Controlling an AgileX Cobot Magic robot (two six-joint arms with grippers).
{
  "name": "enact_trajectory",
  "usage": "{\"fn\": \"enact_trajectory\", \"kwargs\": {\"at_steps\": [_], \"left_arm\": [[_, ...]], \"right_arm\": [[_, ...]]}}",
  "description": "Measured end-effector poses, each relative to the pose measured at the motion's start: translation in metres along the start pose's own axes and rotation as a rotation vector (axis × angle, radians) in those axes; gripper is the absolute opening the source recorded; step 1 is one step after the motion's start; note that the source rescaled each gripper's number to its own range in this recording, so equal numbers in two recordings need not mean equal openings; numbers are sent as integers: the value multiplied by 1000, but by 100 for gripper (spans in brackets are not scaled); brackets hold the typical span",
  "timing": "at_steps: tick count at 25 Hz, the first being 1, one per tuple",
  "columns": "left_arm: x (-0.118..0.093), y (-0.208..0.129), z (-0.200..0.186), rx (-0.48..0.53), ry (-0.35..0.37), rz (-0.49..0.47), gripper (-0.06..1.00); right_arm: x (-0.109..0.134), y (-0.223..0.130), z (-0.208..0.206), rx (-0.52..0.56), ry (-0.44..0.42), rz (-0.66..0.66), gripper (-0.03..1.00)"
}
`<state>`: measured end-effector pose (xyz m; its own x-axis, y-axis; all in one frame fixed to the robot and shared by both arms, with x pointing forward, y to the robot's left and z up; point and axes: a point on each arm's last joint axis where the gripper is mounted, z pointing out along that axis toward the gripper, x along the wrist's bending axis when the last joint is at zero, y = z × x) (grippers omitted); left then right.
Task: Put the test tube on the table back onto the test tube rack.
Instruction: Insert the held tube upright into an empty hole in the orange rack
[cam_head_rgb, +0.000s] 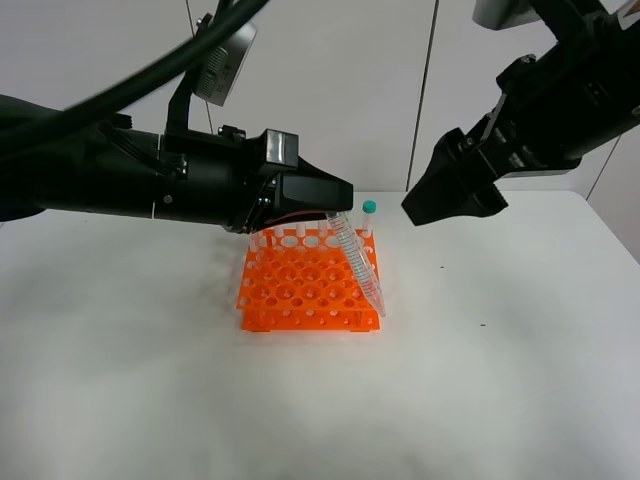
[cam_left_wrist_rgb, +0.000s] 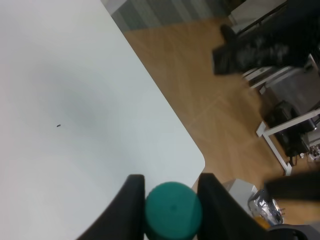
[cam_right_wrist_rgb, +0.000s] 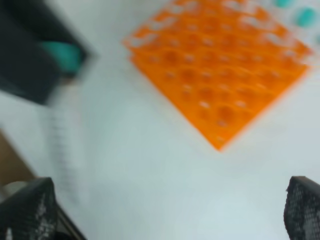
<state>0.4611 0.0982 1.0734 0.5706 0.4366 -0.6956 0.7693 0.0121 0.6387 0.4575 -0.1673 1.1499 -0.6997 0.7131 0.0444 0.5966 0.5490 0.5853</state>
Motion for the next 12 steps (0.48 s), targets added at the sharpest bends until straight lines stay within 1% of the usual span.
{"fn": "enact_trajectory", "kwargs": {"at_steps": [3, 6, 9, 12], "left_arm": [[0, 0, 0, 0, 0, 0, 0], [0, 0, 0, 0, 0, 0, 0], [0, 0, 0, 0, 0, 0, 0], [0, 0, 0, 0, 0, 0, 0]], "right_arm": [[-29, -6, 3, 41, -96, 123, 99], [-65, -17, 5, 81, -187, 250, 100], [-101, -30, 11, 130, -250, 359, 100], [-131, -45, 17, 177, -284, 458, 100]]}}
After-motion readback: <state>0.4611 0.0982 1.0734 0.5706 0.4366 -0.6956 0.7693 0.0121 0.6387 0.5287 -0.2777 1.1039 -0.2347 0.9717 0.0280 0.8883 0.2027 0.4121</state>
